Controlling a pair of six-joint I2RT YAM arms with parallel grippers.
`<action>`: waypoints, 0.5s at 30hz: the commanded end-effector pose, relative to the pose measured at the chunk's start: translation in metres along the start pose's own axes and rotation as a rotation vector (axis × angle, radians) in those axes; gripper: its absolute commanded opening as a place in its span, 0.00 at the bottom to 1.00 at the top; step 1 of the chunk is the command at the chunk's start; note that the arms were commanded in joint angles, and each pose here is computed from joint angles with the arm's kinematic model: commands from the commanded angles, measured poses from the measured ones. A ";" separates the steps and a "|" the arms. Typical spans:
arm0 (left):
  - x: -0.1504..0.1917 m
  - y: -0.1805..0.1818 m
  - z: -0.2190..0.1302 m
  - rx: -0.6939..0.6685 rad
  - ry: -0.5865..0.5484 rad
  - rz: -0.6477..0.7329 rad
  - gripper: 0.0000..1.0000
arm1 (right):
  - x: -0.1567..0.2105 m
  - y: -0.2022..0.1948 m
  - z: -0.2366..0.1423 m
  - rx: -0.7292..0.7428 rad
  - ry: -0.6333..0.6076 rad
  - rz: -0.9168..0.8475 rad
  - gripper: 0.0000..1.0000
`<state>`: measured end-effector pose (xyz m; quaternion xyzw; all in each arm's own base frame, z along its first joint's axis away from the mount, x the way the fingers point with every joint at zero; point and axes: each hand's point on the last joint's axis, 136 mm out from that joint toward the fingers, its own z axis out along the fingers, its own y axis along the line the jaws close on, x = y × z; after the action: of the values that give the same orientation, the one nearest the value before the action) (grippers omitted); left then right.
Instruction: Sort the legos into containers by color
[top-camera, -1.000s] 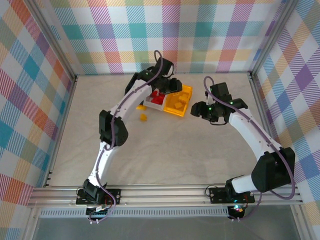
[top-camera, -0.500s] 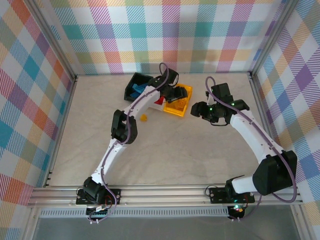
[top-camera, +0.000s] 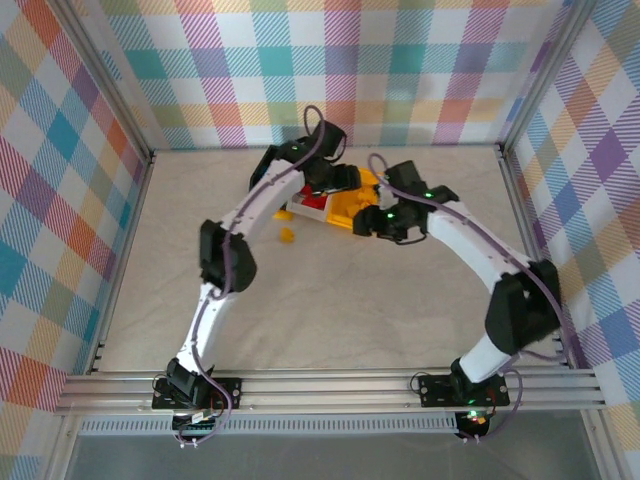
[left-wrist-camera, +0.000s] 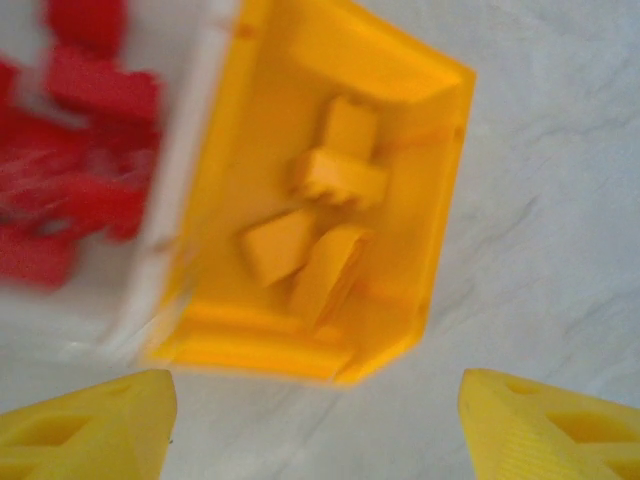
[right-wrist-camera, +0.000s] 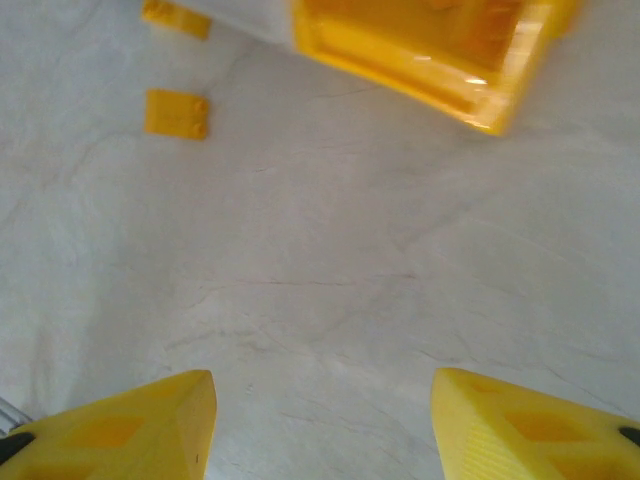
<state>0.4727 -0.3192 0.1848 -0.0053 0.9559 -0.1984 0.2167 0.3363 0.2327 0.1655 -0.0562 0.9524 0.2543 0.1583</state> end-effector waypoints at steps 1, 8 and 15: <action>0.005 0.063 -0.088 -0.165 -0.081 -0.003 0.76 | 0.000 0.038 0.026 -0.045 0.060 -0.131 0.60; 0.072 0.169 -0.135 -0.280 -0.043 -0.197 0.79 | -0.004 0.087 0.093 -0.051 0.150 -0.288 0.65; 0.124 0.210 -0.146 -0.298 0.009 -0.310 0.83 | -0.018 0.100 0.150 0.021 0.181 -0.312 0.70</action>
<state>0.3283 -0.0895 0.1725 -0.1640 0.9671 -0.0727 0.1802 0.3707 0.3950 0.1004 -0.2209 0.9396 0.2345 0.1154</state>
